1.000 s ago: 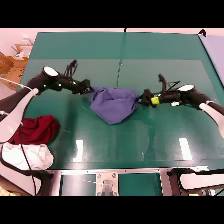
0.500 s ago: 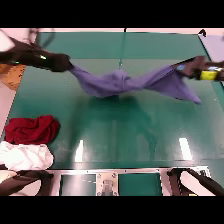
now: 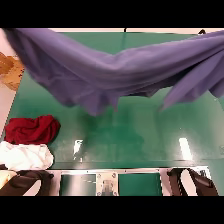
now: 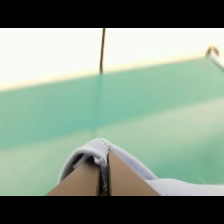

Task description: Fold the shirts.

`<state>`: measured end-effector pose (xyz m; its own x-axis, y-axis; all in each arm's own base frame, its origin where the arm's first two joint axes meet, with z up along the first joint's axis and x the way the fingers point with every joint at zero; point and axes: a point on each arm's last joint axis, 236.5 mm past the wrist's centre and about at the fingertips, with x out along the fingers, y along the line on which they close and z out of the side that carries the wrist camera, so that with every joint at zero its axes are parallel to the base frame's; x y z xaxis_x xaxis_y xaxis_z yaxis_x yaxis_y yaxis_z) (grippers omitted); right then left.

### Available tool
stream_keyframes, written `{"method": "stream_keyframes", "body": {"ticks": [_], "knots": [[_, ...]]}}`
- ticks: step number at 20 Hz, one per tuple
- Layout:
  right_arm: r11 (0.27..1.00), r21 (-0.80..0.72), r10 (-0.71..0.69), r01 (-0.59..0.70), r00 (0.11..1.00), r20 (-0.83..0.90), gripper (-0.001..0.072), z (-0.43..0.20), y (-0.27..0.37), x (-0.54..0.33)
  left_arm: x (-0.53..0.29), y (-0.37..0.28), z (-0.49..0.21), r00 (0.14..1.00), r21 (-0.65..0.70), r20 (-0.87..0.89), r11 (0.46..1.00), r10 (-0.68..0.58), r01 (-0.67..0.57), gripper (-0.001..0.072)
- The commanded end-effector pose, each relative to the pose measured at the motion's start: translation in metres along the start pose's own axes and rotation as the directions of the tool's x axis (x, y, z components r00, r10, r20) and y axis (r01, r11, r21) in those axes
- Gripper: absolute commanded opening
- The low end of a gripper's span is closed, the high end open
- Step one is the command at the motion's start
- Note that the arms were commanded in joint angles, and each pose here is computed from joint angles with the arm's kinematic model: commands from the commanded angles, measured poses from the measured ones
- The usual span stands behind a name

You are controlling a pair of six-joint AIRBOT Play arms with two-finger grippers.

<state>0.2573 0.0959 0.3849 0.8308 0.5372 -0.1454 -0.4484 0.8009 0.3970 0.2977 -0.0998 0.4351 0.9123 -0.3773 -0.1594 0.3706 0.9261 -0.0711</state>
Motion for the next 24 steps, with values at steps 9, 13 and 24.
{"method": "stream_keyframes", "body": {"ticks": [9,13,24], "knots": [[0.907,0.366,-0.092,0.21,0.945,-0.313,0.0014,-0.19,-0.157,0.055,0.153,0.012,-0.205,0.856,-0.158,-0.487,0.981,-0.173,0.109,0.0022],[0.806,0.468,-0.109,0.363,0.868,-0.485,0.0057,-0.303,-0.233,0.083,0.223,0.012,-0.344,0.733,-0.353,-0.612,0.932,-0.298,0.084,0.0022],[0.748,0.356,-0.174,0.559,0.684,-0.708,0.0334,-0.287,-0.293,0.062,0.223,0.054,-0.341,0.652,-0.455,-0.668,0.89,-0.358,0.023,0.0706]]}}
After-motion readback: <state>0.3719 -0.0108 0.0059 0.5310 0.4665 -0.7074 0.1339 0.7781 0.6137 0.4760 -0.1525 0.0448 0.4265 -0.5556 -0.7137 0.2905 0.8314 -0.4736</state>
